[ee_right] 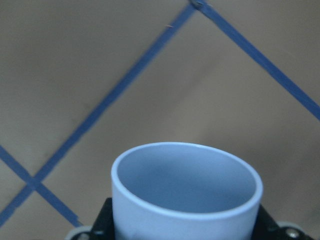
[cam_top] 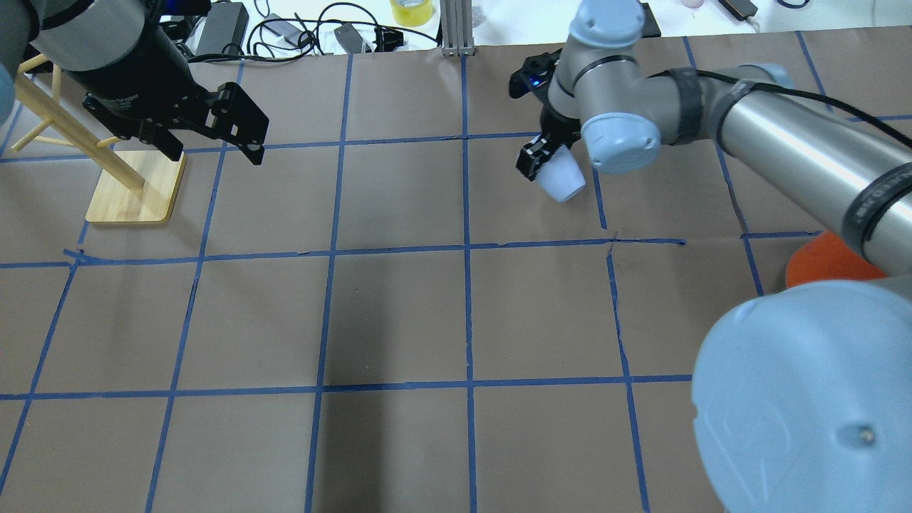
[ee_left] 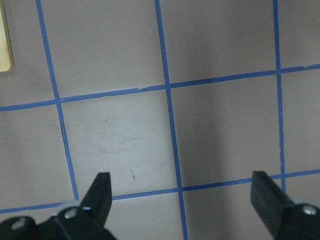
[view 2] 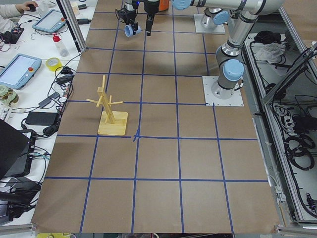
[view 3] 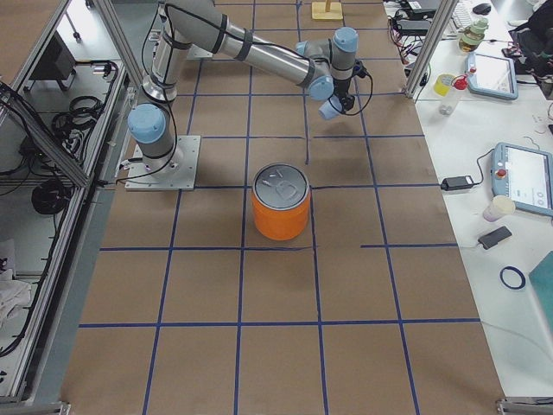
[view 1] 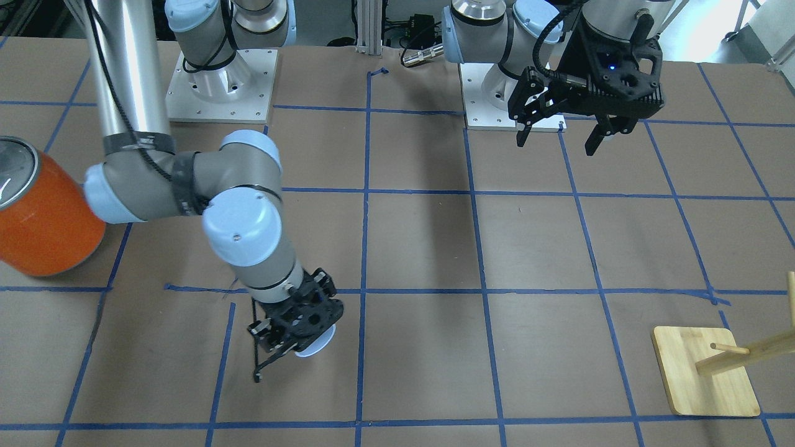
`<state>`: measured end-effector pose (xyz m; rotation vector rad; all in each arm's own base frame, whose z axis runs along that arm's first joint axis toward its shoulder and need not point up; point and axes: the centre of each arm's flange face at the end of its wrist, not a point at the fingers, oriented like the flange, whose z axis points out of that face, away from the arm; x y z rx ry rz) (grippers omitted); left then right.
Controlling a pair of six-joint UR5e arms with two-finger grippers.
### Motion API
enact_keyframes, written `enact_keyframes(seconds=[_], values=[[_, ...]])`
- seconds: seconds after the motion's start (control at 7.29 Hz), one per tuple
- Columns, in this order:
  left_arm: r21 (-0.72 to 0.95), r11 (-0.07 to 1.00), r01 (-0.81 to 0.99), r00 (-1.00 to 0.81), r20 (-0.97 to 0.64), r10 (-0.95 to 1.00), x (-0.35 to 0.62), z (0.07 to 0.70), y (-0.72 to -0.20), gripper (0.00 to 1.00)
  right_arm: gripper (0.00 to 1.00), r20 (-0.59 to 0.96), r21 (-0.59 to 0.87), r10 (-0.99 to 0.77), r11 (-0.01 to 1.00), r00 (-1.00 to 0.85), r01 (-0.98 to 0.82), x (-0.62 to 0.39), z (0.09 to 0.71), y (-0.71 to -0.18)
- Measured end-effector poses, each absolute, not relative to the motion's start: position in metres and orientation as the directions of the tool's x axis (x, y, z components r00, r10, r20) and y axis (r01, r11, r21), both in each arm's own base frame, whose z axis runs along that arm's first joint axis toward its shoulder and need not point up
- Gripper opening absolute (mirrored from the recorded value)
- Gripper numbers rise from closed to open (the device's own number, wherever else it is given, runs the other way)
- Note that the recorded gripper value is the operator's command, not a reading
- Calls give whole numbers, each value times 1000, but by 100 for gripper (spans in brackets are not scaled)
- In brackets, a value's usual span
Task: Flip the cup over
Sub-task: 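Carry the white cup with the right gripper toward the table center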
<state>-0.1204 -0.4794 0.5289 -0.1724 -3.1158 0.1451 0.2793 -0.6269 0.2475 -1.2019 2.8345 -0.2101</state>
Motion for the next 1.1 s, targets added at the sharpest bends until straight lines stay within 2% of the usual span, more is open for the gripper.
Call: enact_keyframes(seconds=[0.27, 0.55, 0.82, 1.1], values=[[-94, 990, 109, -994, 12, 111, -120, 529, -479, 100, 64, 30, -154, -831, 545, -556, -824, 356, 244, -590], [-94, 990, 109, -994, 12, 111, -120, 529, -479, 100, 64, 79, -127, -939, 324, -335, -938, 384, 237, -572], [-94, 990, 109, -994, 13, 111, -121, 529, -479, 100, 64, 111, -89, -986, 118, -127, -989, 401, 226, -565], [-94, 990, 109, -994, 14, 111, -121, 529, -479, 100, 63, 134, -32, -991, -27, 22, -999, 417, 215, -555]])
